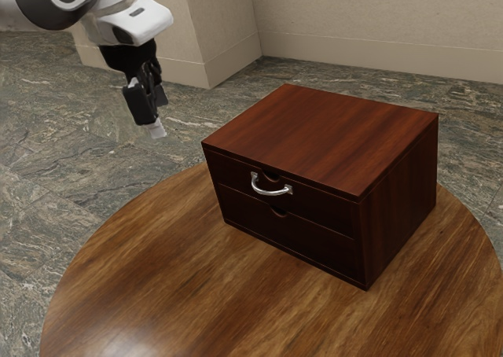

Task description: Pull the drawer handle with one arm to open the drawer

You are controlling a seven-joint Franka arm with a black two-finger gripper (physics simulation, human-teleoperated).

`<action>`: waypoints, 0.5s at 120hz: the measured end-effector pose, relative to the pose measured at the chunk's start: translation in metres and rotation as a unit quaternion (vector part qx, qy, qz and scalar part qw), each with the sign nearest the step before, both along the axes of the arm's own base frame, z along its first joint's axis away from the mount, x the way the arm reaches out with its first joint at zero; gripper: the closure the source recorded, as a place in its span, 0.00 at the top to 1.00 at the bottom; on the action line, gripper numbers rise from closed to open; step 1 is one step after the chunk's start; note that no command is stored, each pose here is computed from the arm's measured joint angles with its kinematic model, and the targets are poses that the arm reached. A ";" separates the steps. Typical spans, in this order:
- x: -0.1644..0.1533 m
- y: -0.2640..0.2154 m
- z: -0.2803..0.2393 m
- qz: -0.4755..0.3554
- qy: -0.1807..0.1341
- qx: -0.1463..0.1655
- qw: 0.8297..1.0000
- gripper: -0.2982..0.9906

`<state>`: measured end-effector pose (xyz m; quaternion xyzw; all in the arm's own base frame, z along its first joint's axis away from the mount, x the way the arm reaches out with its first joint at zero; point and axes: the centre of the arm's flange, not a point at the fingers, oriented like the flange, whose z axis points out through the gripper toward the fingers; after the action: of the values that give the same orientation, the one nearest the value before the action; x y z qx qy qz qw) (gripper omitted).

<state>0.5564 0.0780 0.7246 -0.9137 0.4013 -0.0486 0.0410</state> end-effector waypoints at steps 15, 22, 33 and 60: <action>0.005 -0.001 -0.005 0.003 0.000 -0.001 1.000 0.77; 0.006 0.004 -0.009 0.008 0.003 -0.003 1.000 0.77; 0.008 -0.003 -0.017 0.004 0.011 -0.007 1.000 0.77; -0.003 -0.062 -0.052 -0.077 0.031 0.017 0.996 0.77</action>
<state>0.5532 0.0159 0.6727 -0.8802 0.4726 -0.0162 0.0404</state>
